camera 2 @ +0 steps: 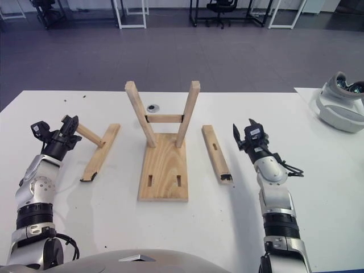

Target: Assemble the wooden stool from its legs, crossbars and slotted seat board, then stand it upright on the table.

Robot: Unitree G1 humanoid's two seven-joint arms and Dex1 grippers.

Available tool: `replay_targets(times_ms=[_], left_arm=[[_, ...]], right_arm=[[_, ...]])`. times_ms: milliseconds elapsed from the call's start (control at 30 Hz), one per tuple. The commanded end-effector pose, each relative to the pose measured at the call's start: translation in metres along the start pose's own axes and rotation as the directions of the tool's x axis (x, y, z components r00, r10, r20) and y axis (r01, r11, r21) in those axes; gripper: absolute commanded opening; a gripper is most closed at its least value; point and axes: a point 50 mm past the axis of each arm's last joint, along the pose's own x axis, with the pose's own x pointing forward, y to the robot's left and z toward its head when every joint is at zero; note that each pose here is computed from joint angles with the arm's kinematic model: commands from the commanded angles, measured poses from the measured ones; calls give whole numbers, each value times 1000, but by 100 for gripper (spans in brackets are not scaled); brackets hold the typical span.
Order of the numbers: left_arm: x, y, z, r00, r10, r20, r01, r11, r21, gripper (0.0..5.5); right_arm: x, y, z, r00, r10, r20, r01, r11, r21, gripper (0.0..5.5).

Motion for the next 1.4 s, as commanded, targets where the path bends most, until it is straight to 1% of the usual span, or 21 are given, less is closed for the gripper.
replay_targets(times_ms=[33, 300, 433, 600, 633, 700, 800, 900, 1033, 1133, 1267, 1300, 1400], left_arm=[[4, -5, 1, 1000, -5, 13, 4, 1000, 2, 40], [-1, 6, -6, 997, 70, -33, -69, 997, 40, 40], [-3, 8, -13, 992, 88, -93, -80, 993, 84, 40], [-10, 16, -29, 968, 133, -213, -73, 960, 270, 40], [-14, 20, -34, 957, 154, -244, -70, 944, 321, 40], [-21, 25, -43, 940, 183, -289, -65, 925, 374, 40], [-35, 31, -62, 910, 215, -356, -55, 910, 410, 40], [-46, 33, -79, 884, 212, -417, -25, 912, 410, 40], [-51, 31, -90, 869, 189, -456, 19, 910, 413, 40], [-47, 31, -83, 888, 186, -421, 11, 905, 425, 40], [-29, 23, -58, 939, 119, -323, 42, 892, 450, 40], [-27, 23, -53, 943, 112, -314, 46, 890, 455, 76], [-22, 21, -42, 946, 91, -312, 61, 892, 448, 127]], right_arm=[[-2, 2, -5, 1000, 5, -20, -5, 1000, -15, 272], [-3, 7, -9, 999, 9, -34, -9, 1000, -4, 272], [-2, 8, -8, 999, 7, -34, -7, 1000, -8, 272], [-2, 8, -7, 1000, 1, -30, -1, 1000, -25, 272], [-1, 8, -6, 1000, 0, -27, -1, 999, -34, 272], [-1, 7, -5, 1000, -2, -24, 0, 999, -46, 272], [0, 5, -3, 1000, 3, -21, -5, 998, -61, 272], [2, 4, -1, 1000, 12, -14, -14, 996, -83, 272], [4, 5, 1, 1000, 25, -10, -26, 995, -100, 272], [7, 6, 4, 999, 32, -1, -32, 994, -106, 272], [9, 8, 4, 999, 32, 6, -31, 993, -113, 272], [9, 8, 4, 999, 32, 6, -31, 993, -112, 272], [8, 10, 3, 1000, 29, 4, -28, 994, -110, 272]])
